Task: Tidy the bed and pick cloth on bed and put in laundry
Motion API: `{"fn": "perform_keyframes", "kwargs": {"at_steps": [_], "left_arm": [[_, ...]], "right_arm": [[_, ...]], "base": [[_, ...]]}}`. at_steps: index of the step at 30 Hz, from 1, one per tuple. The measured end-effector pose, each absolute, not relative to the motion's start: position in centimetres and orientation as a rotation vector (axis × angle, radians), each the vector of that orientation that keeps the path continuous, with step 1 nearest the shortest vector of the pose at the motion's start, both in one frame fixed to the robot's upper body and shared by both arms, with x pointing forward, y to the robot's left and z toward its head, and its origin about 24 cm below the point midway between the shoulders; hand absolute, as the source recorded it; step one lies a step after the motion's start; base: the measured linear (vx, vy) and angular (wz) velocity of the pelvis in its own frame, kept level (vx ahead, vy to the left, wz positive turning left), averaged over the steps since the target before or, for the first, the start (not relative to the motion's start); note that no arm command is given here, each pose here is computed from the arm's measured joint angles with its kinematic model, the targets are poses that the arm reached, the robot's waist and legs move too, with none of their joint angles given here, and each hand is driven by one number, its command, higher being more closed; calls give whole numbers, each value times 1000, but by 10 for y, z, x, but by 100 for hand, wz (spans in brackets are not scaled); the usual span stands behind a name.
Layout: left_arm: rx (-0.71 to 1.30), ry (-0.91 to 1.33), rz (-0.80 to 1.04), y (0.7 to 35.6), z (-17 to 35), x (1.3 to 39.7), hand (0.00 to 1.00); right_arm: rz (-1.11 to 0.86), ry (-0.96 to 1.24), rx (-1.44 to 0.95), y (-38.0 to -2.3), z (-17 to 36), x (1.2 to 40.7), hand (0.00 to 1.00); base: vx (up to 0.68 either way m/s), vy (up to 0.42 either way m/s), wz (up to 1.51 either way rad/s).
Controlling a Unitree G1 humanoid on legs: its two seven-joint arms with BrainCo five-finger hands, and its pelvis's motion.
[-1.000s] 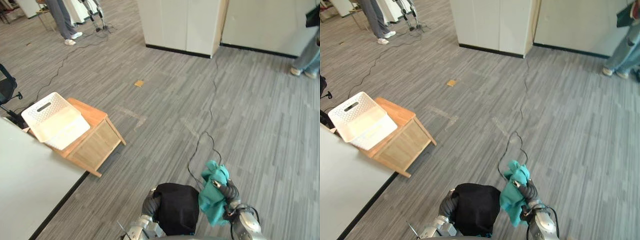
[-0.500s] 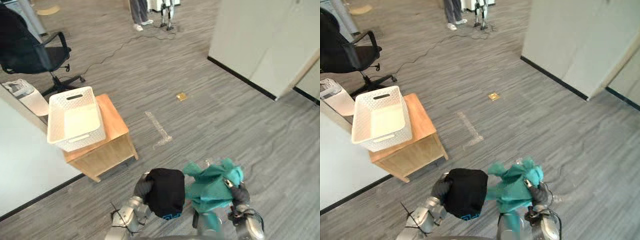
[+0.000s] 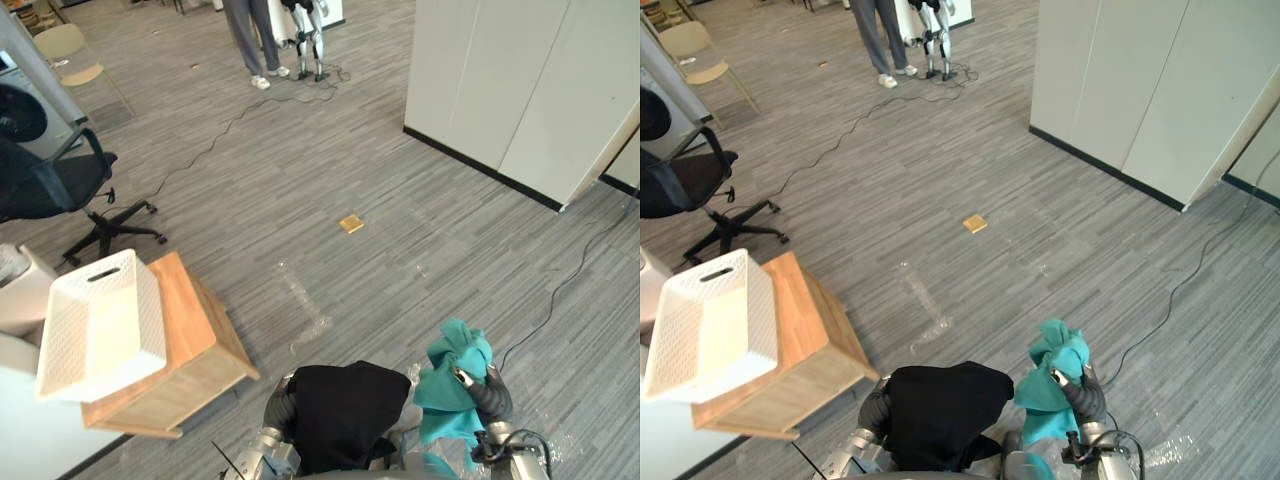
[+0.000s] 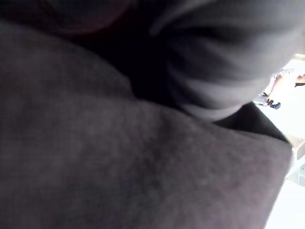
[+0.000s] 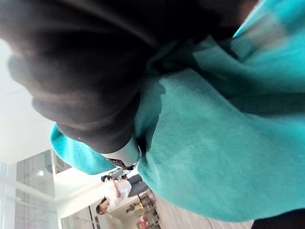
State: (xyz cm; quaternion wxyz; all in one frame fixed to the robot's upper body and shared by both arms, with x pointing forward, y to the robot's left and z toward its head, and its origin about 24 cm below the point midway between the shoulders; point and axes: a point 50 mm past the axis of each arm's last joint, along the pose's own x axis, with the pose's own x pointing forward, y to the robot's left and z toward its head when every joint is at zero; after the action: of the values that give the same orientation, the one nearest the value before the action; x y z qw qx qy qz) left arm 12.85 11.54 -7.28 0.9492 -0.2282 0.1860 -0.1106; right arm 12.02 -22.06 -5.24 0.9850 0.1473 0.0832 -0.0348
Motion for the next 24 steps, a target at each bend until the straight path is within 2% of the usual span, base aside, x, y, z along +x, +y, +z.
{"fn": "perform_keyframes", "kwargs": {"at_steps": [2,5,8,14,18,20,24], "left_arm": [[-467,384,-243,111,-73,128,100],[-464,375,-262,107,-71,133,100],[-424,384,-236,119,-72,133,100],[-385,384,-217,129,-71,140,100],[-355,368,-253,131,-67,152,100],[-313,415,-245,144,-73,146,100],[-420,495,-170,131,-88,120,100]], "right_arm": [[-86,202,305,-219,-56,110,100],[-82,195,348,-199,-50,119,100],[-28,212,378,-178,-55,127,100],[-17,180,374,-177,-56,129,100],[-49,170,349,-174,-54,129,100],[-42,173,352,-165,-55,123,100],[48,175,258,-182,-52,135,100]], "base": [[517,113,31],[431,113,14],[488,82,37],[520,-26,95],[558,-325,127],[461,-454,109],[378,-348,37]]}}
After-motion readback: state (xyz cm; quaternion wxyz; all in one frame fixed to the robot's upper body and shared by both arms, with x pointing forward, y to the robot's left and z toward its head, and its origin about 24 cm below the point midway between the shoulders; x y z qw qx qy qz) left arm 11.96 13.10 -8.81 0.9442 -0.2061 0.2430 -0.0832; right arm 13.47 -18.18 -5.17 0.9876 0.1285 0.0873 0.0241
